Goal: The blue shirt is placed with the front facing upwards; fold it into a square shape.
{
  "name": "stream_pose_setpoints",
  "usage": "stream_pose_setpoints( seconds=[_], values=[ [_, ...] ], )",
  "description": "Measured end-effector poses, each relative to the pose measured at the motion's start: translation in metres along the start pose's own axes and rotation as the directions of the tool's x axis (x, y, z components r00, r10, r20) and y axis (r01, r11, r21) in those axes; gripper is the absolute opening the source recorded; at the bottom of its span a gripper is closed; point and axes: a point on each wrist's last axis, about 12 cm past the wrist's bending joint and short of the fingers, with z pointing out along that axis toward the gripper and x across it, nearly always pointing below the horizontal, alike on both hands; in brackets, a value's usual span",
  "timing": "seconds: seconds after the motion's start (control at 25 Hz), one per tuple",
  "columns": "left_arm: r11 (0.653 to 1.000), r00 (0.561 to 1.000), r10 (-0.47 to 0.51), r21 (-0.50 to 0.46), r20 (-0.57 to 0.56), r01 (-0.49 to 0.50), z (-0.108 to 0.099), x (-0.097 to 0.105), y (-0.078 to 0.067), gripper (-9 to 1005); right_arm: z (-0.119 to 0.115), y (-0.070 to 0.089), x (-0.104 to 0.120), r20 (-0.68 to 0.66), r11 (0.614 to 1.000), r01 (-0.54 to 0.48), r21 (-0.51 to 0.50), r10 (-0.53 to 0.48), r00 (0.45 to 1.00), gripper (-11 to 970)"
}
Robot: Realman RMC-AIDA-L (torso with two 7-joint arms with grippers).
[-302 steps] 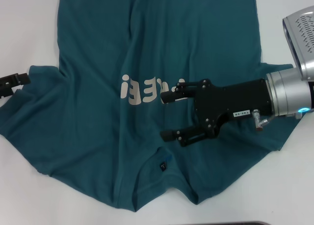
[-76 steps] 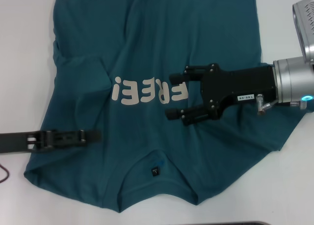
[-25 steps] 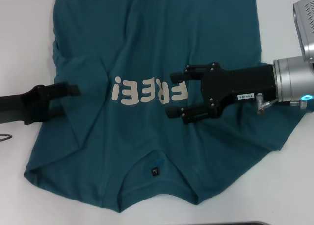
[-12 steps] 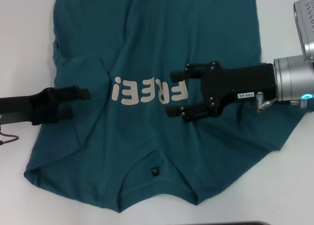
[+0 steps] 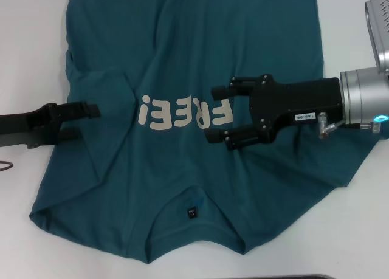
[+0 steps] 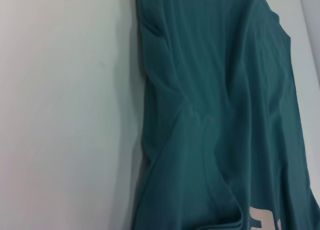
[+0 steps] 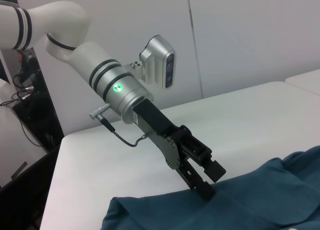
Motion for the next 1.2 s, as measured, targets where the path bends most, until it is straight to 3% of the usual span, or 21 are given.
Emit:
stream_pose_setpoints(
  seconds=[1.04,1.2],
  values=[
    [0.998,0.995,0.054,0.049,-0.087,-0.05,0.018,0.009,-0.015,950,0.001,-0.001,-0.003,0.001,1.0,0.007,-0.002,-0.007,1.0,925],
    [0.989,0.989,0.091,0.125,-0.116,-0.076,0.018,0.013,-0.024,950,0.001,-0.001,-0.002,0.0,1.0,0.005,-0.003,-0.005,1.0,925]
  ],
)
